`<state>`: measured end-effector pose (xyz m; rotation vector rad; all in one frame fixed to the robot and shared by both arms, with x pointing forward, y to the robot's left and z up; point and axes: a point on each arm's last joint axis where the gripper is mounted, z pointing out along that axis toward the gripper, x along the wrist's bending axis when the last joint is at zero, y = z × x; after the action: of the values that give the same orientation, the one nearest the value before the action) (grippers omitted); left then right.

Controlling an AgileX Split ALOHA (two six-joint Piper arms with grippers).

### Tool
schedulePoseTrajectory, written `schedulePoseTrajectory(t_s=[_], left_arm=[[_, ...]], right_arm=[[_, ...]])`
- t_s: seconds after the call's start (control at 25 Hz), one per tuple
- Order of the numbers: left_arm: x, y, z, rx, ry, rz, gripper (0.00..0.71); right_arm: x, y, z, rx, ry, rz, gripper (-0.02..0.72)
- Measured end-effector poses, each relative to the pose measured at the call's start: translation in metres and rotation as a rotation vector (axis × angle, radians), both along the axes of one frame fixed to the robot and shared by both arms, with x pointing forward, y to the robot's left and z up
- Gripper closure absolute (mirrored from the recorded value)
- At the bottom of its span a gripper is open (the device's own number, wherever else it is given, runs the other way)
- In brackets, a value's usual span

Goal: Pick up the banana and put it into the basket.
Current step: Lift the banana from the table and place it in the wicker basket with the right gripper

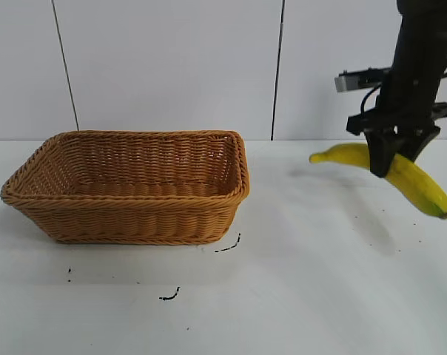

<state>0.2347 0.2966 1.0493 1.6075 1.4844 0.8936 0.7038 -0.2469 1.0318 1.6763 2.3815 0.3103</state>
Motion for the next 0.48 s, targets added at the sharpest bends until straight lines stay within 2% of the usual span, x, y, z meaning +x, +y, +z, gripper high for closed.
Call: schedulePoseTrajectory(t_s=[0.24,0.48], left_arm=[[0.0,0.0,0.0,0.0,0.0,0.0,0.015],[0.0,0.0,0.0,0.0,0.0,0.0,0.015]], right_arm=[[0.003,0.033,0.034,0.017,-0.117,0.086,0.384],[0.005,0.077,0.041,0.02,-0.175,0.216,0.384]])
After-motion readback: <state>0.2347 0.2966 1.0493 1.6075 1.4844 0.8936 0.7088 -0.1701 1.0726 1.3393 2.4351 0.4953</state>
